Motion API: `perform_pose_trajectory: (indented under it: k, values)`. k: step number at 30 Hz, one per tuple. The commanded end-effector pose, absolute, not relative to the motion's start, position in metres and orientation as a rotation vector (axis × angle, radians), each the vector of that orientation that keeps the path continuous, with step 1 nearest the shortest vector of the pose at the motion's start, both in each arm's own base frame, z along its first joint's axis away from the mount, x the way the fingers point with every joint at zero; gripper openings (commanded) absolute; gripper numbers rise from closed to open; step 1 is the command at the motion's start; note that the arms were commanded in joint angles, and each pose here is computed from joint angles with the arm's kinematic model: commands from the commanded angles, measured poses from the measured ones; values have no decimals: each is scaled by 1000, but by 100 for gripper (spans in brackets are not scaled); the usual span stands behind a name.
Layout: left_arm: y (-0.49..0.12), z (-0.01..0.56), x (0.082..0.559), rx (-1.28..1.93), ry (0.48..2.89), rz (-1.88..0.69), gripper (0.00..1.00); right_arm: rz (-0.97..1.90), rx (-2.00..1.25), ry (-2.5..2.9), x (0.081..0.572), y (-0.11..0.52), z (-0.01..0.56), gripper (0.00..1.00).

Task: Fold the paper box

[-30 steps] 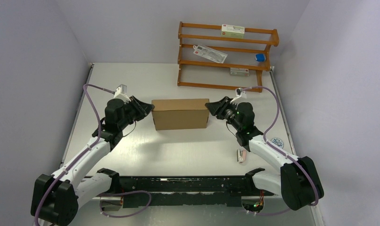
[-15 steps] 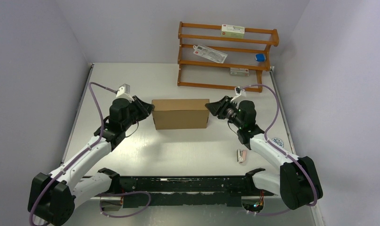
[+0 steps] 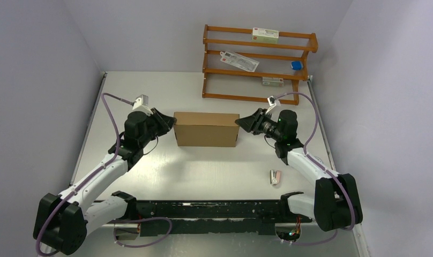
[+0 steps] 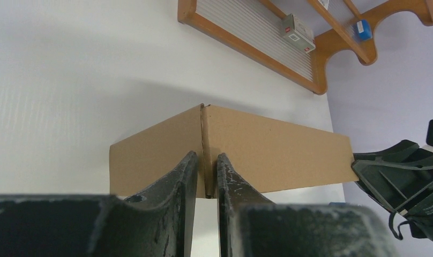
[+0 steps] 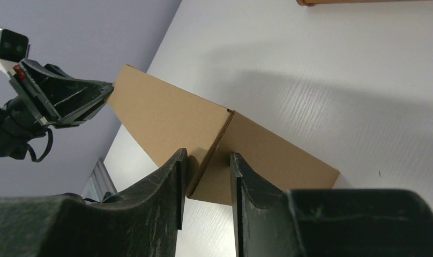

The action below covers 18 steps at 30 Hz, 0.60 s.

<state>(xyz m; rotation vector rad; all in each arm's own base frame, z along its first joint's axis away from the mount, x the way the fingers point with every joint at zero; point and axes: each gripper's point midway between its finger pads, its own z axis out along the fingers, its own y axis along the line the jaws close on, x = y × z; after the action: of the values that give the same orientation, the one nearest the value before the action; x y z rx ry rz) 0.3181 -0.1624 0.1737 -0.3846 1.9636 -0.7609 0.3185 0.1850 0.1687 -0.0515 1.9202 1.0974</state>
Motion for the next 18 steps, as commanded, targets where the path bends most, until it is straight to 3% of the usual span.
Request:
perform_pose_trajectory:
  k: [1,8,18]
  values:
    - [-117,26,234,-456,2525,-452,5,1069,85,2357,255,166,51,29]
    - [-119,29,237,-471,2501,-518,6,787,166,2482,245,133,8,13]
    - [-137,77,262,-401,2365,-794,17,792,147,2469,247,134,9,10]
